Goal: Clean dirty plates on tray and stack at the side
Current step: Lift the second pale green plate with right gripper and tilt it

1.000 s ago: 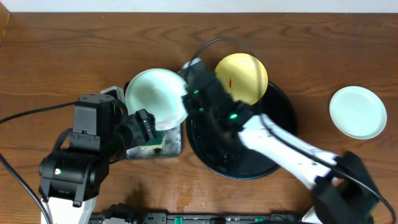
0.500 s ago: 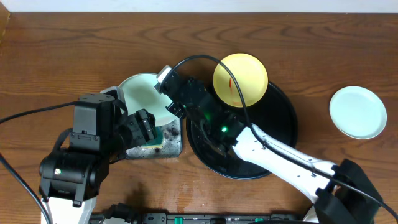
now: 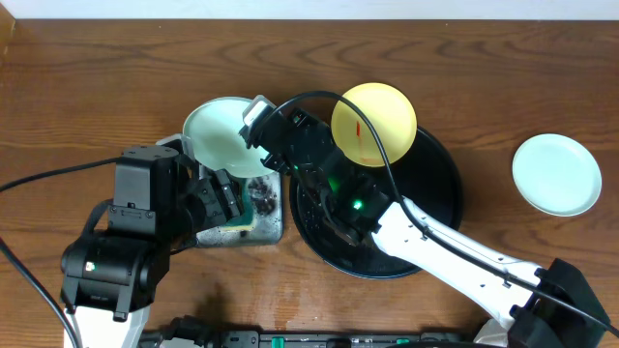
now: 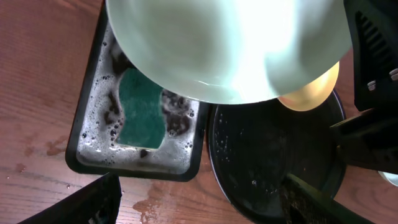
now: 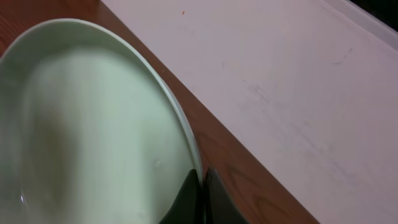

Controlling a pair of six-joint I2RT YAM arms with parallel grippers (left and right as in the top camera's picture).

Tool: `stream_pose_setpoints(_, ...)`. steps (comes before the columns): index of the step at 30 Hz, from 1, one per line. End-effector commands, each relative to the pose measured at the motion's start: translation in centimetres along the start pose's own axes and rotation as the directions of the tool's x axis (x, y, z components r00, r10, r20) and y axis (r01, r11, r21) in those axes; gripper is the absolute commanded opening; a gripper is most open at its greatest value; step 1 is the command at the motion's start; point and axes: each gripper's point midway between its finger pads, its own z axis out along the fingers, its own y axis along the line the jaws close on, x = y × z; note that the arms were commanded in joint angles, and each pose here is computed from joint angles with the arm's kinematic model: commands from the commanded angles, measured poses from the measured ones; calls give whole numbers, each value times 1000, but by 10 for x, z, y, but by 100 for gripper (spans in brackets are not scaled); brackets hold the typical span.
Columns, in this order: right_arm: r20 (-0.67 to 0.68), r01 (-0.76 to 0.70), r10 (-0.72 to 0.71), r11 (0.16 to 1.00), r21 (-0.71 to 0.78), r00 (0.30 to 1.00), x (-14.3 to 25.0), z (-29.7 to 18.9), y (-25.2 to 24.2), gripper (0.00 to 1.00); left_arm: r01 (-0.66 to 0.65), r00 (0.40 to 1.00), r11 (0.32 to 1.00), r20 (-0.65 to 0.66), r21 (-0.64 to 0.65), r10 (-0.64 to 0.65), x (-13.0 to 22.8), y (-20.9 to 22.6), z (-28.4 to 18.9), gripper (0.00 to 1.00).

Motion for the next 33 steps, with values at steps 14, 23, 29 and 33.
stream_pose_setpoints(14,39,0,-1,1000,31,999,-19,-9,-9,1,-5,1000,1000,15,7,5,-4,-2,-4,82)
stream_pose_setpoints(23,41,-1,0,999,33,999,-19,-9,-10,1,-5,1000,1000,15,7,5,-4,-2,-4,82)
stream_pose_setpoints(29,28,-3,2,998,63,1000,-17,-9,-15,1,-5,1000,1000,15,7,5,-4,-2,-4,82)
stream_pose_setpoints(33,5,21,-21,999,42,1000,-11,-9,-10,1,-6,1000,1000,16,6,6,-4,-2,-4,82)
